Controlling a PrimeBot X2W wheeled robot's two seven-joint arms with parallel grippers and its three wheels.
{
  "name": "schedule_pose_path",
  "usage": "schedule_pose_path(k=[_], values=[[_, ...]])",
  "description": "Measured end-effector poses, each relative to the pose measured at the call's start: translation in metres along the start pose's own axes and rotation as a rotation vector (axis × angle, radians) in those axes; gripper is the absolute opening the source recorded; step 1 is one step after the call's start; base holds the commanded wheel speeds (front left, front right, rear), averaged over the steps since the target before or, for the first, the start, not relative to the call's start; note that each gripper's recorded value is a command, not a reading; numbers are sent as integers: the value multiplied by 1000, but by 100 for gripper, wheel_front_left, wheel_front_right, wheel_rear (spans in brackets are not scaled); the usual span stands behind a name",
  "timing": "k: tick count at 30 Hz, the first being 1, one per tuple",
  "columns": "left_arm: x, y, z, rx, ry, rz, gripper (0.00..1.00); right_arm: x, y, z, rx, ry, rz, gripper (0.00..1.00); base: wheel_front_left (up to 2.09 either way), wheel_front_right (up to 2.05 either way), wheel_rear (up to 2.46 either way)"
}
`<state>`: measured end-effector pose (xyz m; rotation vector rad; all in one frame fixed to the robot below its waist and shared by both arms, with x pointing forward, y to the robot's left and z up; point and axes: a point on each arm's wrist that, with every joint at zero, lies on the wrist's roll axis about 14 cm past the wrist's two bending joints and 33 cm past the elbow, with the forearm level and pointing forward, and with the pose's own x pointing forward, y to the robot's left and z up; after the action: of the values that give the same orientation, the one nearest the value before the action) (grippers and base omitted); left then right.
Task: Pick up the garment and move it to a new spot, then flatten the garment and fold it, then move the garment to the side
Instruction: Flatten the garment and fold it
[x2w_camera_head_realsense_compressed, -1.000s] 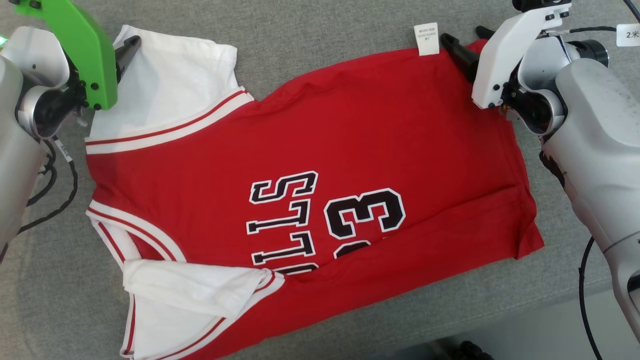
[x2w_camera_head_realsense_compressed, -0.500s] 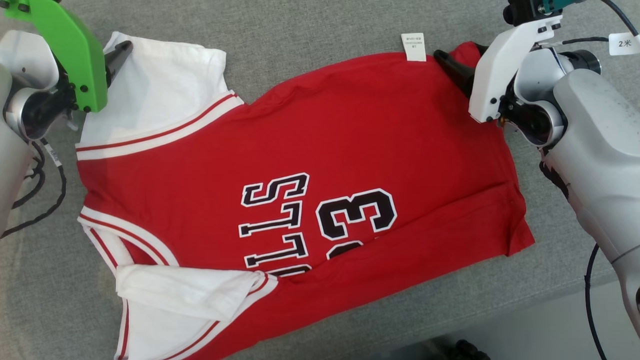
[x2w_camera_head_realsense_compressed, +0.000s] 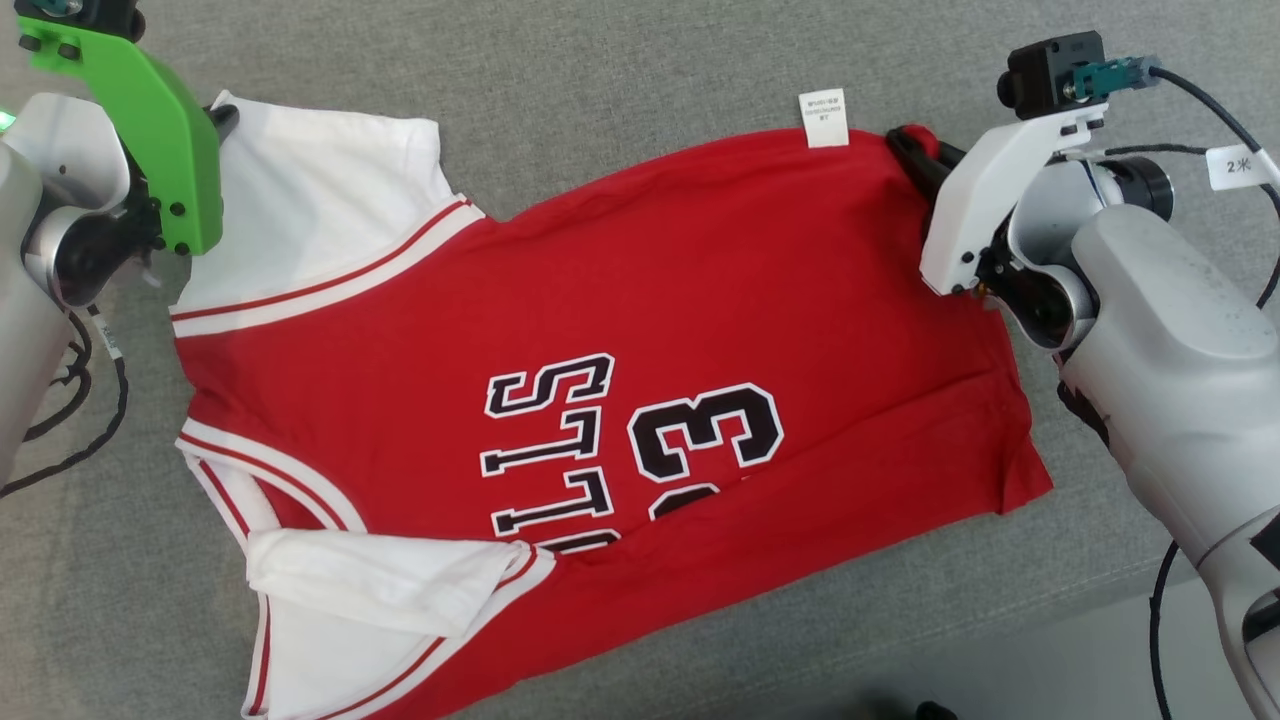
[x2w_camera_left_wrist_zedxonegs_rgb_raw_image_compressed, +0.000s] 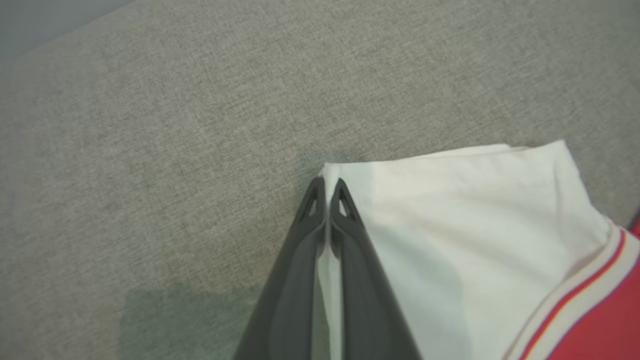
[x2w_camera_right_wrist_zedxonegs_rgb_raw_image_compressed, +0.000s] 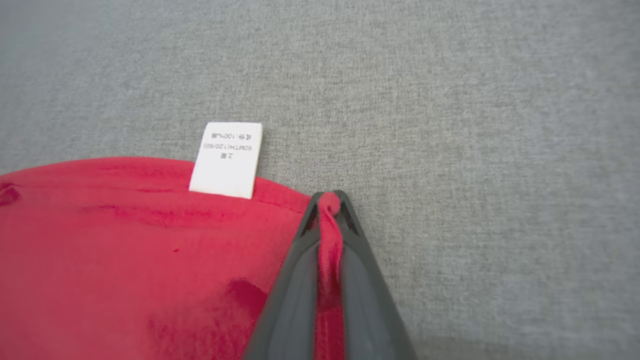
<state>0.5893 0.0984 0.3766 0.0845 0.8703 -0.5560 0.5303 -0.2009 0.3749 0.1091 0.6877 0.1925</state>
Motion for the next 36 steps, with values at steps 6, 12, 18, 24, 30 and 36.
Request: schedule_pose_path(k=[6,12,18,24,30,36], values=[[-29,-1,17,9,-81,18,0,-16,-5,19,32,-151,-42,0,0,0,0],[-60,-9,20,26,-127,23,0,-33,1,33,32,-251,-54,0,0,0,0],[-93,-16,21,52,-161,25,0,-50,4,42,26,-311,-64,0,0,0,0],[-125,-22,-1,58,-117,13,0,-65,4,35,8,-303,-67,0,0,0,0],[-154,-43,-38,20,-9,-60,0,-75,10,32,-31,-283,-51,0,0,0,0],[-175,-74,-75,-21,110,-172,0,-79,21,38,-74,-282,-19,0,0,0,0]])
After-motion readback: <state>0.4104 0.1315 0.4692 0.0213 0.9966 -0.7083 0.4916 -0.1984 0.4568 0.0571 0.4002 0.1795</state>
